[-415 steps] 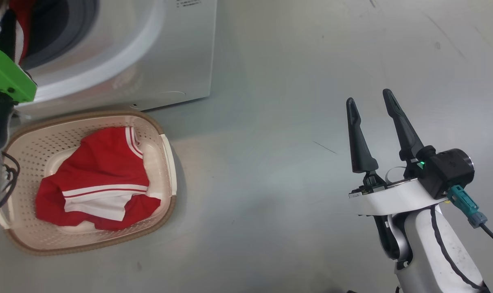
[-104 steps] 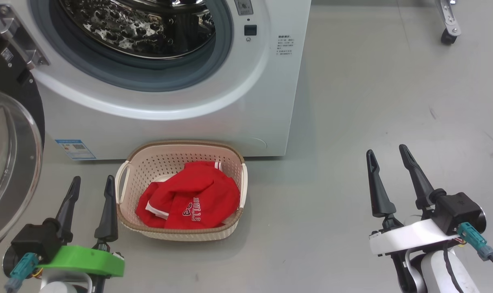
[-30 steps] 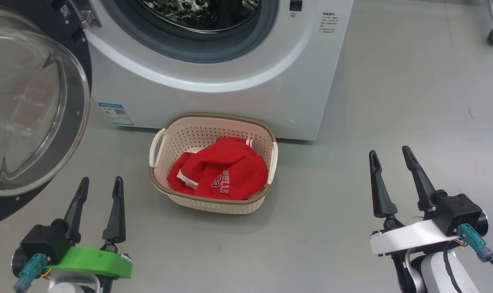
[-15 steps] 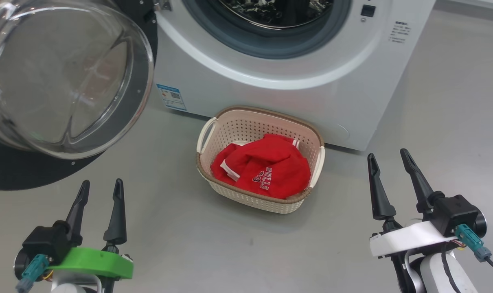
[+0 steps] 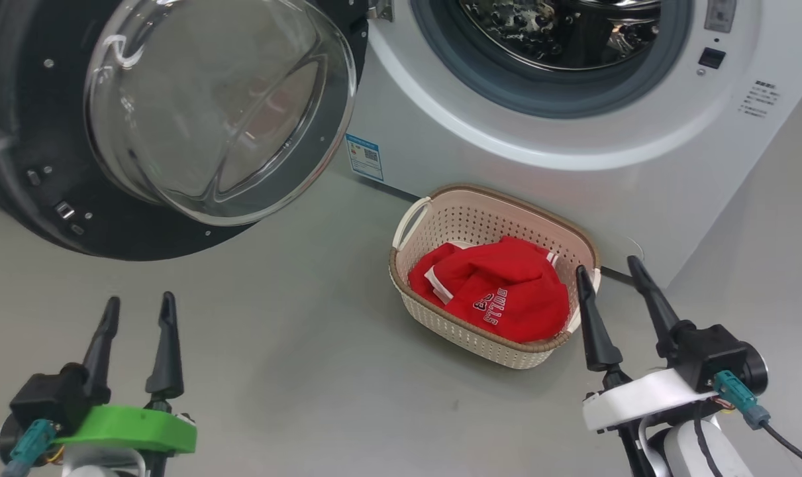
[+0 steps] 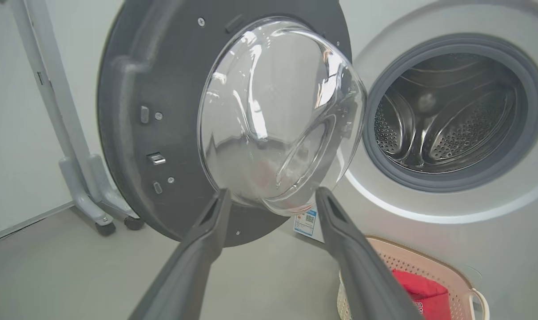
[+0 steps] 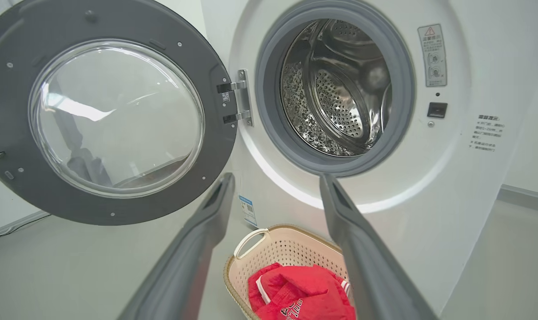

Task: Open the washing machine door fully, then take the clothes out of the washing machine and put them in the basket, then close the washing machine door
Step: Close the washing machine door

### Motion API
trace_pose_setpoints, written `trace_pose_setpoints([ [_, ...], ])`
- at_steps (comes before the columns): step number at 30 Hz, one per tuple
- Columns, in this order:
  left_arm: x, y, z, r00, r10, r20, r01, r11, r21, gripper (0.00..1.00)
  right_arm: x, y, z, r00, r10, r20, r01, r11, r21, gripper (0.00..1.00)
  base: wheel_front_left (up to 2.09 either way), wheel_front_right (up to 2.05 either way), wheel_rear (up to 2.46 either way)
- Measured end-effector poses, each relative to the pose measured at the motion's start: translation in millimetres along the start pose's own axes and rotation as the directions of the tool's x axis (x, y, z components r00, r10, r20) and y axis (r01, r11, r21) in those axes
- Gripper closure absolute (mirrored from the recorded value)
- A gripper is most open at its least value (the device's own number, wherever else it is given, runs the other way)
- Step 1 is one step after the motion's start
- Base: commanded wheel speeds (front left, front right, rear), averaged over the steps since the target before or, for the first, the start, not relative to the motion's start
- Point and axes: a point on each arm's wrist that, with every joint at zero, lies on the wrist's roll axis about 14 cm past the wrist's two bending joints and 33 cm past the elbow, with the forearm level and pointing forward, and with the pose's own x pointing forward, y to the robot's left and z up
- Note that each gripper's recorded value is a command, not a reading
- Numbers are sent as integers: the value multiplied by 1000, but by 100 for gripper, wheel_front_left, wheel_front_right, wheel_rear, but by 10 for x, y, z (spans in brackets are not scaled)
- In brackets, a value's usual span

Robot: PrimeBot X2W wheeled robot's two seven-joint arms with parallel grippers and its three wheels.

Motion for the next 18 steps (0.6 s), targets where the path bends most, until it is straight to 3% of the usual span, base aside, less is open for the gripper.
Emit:
trace_pose_setpoints([
  [6,-138,227,107,997,67,33,-67,998,0,0,33,209,-29,998,62,-12,-62,998,1,0,0,0,0],
  [18,-156,242,130,997,72,39,-72,997,9,0,27,222,-78,997,68,-27,-68,998,6,0,0,0,0],
])
